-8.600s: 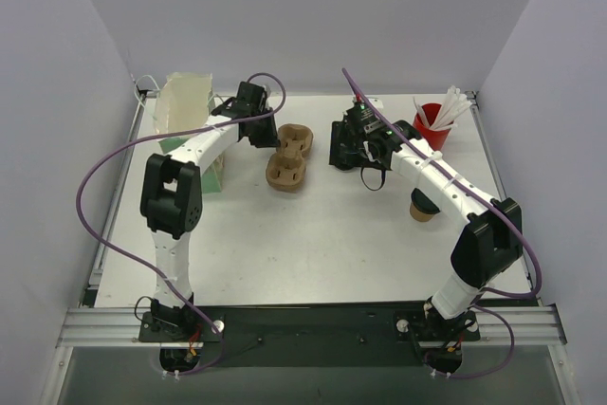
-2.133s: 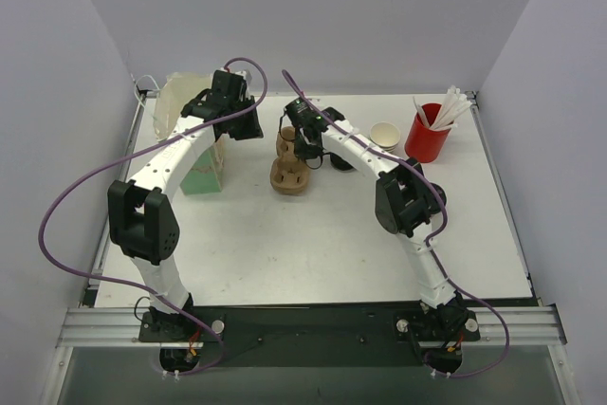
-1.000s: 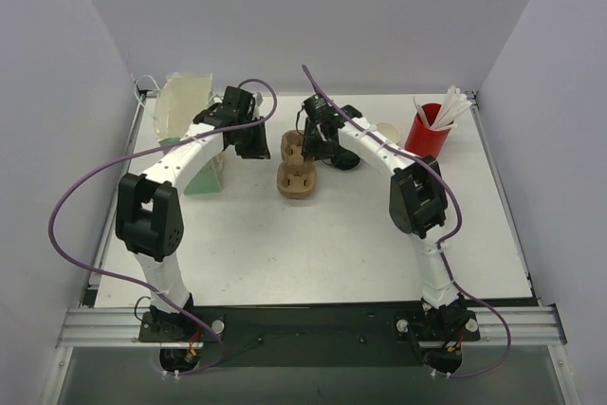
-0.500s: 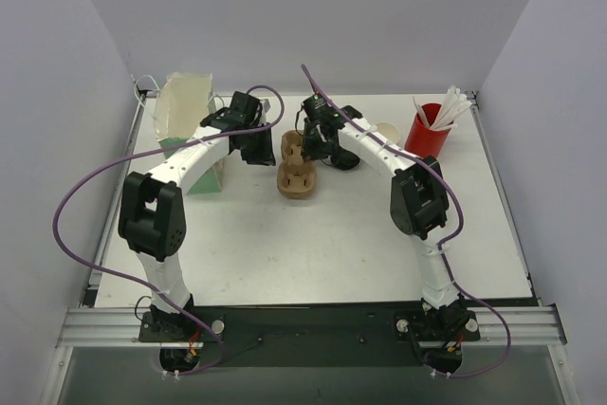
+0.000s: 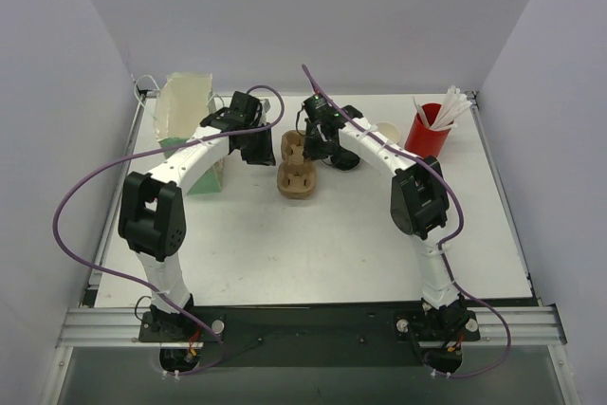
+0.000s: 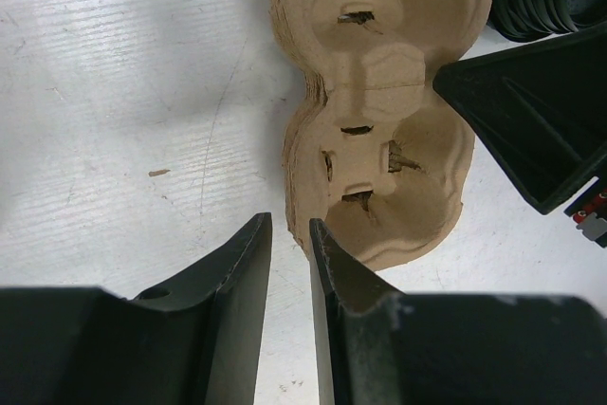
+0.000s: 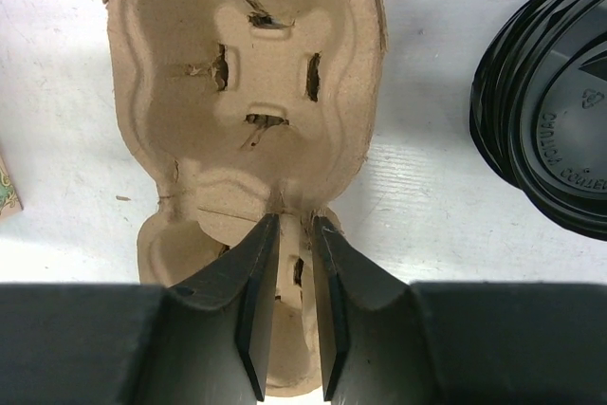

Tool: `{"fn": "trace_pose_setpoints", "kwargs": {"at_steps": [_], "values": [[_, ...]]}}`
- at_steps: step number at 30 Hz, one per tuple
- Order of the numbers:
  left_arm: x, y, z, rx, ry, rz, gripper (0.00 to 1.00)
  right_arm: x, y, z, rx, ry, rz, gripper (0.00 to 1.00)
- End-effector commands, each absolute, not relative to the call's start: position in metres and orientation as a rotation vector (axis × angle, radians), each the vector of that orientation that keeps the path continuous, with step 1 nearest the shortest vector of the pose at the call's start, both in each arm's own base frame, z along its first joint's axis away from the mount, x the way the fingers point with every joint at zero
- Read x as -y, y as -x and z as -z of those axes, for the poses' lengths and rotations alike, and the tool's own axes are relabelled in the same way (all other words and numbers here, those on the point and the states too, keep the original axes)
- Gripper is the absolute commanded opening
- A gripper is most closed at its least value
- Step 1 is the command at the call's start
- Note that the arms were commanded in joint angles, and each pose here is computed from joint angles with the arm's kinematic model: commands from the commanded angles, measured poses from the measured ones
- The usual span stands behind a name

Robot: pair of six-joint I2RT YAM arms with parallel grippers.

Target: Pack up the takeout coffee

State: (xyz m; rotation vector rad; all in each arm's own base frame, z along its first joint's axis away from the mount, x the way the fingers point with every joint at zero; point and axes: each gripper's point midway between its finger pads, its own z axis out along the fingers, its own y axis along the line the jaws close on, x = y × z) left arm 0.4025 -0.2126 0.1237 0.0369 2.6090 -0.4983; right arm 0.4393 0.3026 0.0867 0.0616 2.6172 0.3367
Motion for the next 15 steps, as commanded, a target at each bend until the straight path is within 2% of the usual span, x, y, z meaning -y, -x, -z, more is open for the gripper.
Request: {"fn": "trace_pose_setpoints", "kwargs": {"at_steps": [1,5,8,15], "values": [[0.2175,-0.4123,-0.1299,-2.567,-0.060,0.519,0.33,-0.3019,-0.4393,-0.1070,-2.588,-0.056,-0.317,0.17],[0.2172,-0.4120,-0.1311,-2.565,-0.057,0.518,0.33,-0.3021,-0.4388,-0.1041,-2.594,-0.059,-0.316,0.15],[0.2166,-0.4127,-0.1309,-2.563,-0.055,0.518,0.33,-0.3019,-0.4394,-0.1042,-2.593,-0.064,-0.313,0.09],[0.2159,-0.4126,-0.1313,-2.562,-0.052,0.519,0.33,-0.3053,-0.4392,-0.1008,-2.601,-0.054,-0.313,0.09]]}}
